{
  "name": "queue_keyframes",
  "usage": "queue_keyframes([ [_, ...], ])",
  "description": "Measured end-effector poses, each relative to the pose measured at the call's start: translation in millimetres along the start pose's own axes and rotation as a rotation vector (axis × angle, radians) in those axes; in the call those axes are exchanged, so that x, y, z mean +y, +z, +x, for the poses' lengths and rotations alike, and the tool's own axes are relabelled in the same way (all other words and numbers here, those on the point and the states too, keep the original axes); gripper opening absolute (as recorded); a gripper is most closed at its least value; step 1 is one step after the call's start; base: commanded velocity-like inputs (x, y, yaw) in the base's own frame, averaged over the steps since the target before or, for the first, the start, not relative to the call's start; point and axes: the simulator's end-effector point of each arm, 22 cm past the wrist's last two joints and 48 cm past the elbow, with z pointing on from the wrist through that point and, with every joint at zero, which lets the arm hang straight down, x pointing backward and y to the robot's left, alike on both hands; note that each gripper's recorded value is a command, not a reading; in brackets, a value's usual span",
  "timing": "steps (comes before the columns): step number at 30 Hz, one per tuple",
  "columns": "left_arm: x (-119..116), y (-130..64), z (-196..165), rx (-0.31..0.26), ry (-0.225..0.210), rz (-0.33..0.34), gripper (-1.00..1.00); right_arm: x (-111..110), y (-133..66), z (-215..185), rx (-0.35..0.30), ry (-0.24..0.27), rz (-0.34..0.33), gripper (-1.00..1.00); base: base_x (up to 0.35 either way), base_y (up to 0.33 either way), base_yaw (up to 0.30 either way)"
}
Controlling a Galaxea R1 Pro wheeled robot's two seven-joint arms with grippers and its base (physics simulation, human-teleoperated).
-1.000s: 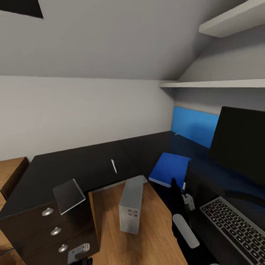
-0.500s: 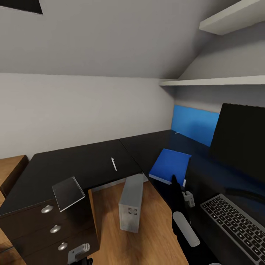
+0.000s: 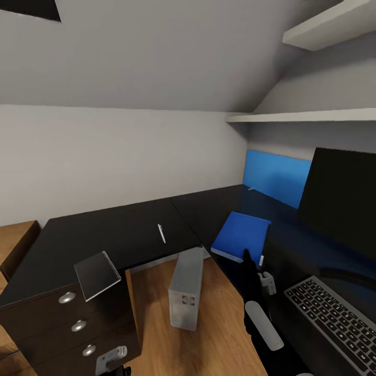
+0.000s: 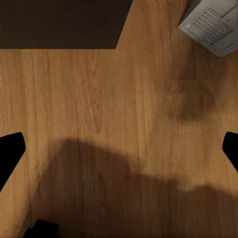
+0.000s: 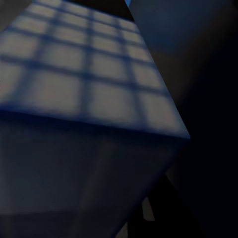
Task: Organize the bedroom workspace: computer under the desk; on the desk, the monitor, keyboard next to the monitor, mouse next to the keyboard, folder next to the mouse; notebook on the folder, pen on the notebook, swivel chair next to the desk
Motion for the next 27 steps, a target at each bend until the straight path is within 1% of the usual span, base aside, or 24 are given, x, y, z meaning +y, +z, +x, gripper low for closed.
queue_keyframes([
  [4,-1.9,-6.4,-4.5,-0.001,-0.001,0.0,1.0,-1.2,-0.2,0.1,0.005,-0.008,0.017,-1.0,0.0,0.0,0.0],
  [14,-2.8,-9.4,-5.6,0.003,-0.002,0.0,1.0,-1.9,-0.3,0.1,0.008,-0.012,0.026,-1.0,0.0,0.0,0.0],
  [18,-4.3,-15.7,-9.9,0.003,-0.002,0.0,1.0,-3.1,-0.8,0.2,0.014,-0.024,0.042,-1.0,0.0,0.0,0.0],
  [20,-5.1,-18.8,-12.0,0.003,-0.002,0.0,1.0,-4.0,-0.9,-0.9,0.013,-0.012,0.058,-1.0,0.0,0.0,0.0],
  [27,-6.5,-25.1,-16.2,0.003,-0.001,-0.001,1.0,3.2,-0.4,-3.4,0.013,-0.012,0.059,-1.0,0.0,0.0,0.0],
])
